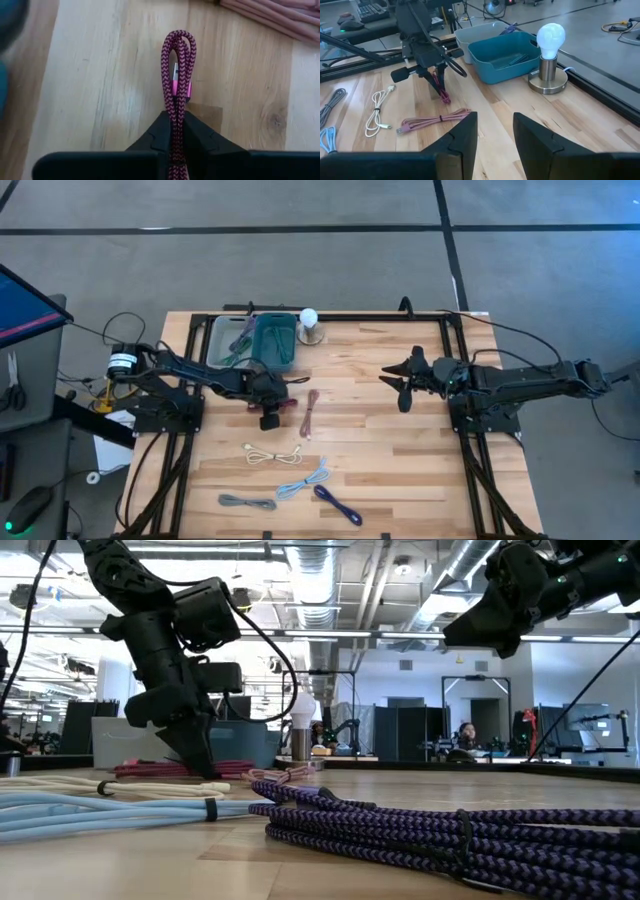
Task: Pick & Place USB Port
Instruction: Put the pink patterned charger cable into the blue bin
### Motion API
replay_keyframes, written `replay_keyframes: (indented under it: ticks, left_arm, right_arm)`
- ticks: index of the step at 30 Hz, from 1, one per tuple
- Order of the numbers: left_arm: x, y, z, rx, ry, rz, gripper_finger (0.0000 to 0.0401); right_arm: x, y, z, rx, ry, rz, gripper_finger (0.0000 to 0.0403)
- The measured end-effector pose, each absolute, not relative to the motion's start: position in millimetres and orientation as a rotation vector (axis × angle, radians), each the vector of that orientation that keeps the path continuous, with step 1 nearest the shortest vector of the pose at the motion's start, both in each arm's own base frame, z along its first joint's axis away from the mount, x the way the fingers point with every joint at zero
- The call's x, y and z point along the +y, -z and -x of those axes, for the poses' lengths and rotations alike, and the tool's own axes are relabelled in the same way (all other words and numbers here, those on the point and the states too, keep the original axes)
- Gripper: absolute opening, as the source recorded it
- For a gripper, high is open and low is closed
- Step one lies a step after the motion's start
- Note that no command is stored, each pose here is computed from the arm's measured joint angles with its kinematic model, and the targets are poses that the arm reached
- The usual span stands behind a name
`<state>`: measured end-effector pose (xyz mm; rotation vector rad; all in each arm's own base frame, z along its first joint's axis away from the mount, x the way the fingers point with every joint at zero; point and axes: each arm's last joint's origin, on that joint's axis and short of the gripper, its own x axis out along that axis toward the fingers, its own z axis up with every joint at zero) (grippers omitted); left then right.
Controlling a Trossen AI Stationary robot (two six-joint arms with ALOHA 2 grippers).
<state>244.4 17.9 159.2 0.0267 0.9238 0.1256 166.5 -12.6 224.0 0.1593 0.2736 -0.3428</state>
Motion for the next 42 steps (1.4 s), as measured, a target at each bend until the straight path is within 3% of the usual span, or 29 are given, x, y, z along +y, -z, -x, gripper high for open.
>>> replay_keyframes:
  ticks: [10, 22, 34, 42]
  left_arm:
    - [21.5, -215.5, -228.3, 0.627, -0.267, -0.119, 0.0025]
    - [46.3, -281.6, -202.5, 0.201, -0.582, -0.227, 0.0025]
    - [116.4, -275.2, -196.1, 0.134, -0.912, -0.084, 0.0025]
    - [146.4, -251.7, -206.4, 0.132, -0.849, 0.063, 0.0025]
  right_arm:
    - [-12.7, -224.2, -166.6, 0.272, 0.343, -0.158, 0.0118]
    - [-12.8, -225.2, -166.9, 0.262, 0.344, -0.158, 0.0118]
    - [-12.8, -225.2, -166.9, 0.262, 0.344, -0.158, 0.0118]
    - [-12.7, -224.7, -166.7, 0.271, 0.342, -0.139, 0.0118]
